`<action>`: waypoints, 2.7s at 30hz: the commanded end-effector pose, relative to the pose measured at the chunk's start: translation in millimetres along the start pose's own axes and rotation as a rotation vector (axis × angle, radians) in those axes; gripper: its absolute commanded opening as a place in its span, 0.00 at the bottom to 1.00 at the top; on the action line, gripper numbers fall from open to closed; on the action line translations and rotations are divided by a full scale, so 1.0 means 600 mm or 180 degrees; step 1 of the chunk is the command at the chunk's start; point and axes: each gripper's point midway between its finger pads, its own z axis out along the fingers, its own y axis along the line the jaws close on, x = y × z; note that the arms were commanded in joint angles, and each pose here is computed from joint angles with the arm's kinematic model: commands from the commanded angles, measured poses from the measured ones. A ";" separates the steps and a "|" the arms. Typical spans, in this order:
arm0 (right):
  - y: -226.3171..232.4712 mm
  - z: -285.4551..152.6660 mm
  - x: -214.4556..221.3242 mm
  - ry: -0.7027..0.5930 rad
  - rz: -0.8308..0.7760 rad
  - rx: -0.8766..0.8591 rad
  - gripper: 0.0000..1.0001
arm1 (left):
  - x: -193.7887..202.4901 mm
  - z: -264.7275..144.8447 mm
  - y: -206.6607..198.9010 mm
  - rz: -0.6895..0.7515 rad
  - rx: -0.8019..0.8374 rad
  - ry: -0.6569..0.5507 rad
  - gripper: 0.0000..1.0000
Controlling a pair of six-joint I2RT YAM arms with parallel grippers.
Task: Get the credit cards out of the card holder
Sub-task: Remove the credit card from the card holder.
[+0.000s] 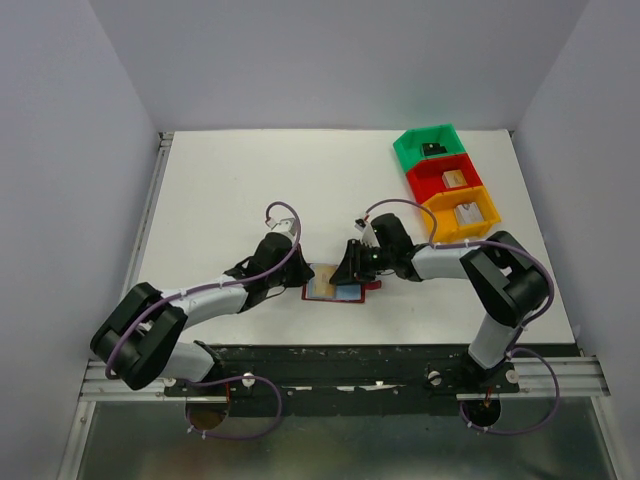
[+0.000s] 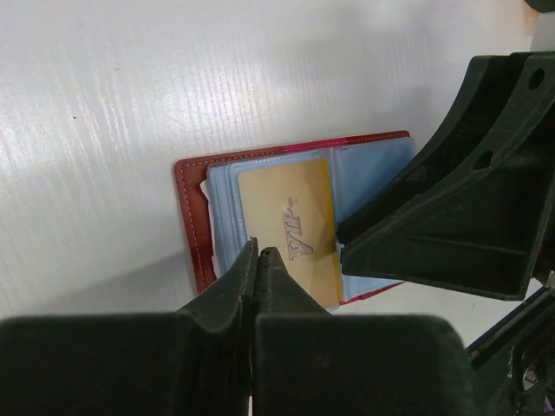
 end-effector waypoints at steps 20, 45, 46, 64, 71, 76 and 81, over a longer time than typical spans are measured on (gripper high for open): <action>-0.011 0.009 0.005 -0.0015 0.0010 -0.0019 0.37 | 0.001 -0.001 0.004 -0.0050 -0.0073 -0.0058 0.00; 0.024 0.004 -0.014 0.0002 -0.0129 -0.0187 0.40 | 0.020 0.013 0.021 -0.0044 -0.0267 0.0142 0.00; 0.022 0.006 -0.013 0.0005 -0.0119 -0.0178 0.40 | 0.022 0.014 0.024 -0.0045 -0.0283 0.0161 0.00; -0.004 0.013 -0.003 0.0023 -0.0036 -0.0052 0.40 | 0.033 0.013 0.028 -0.0043 -0.0300 0.0204 0.00; -0.011 0.013 0.001 0.0034 -0.0043 -0.0007 0.42 | 0.030 0.013 0.025 -0.0035 -0.0285 0.0185 0.00; -0.011 0.015 0.003 0.0044 -0.0012 -0.0024 0.43 | 0.032 0.012 0.025 -0.0041 -0.0283 0.0187 0.00; -0.010 0.017 0.005 0.0049 0.0055 -0.0052 0.44 | 0.037 0.013 0.025 -0.0061 -0.0272 0.0196 0.00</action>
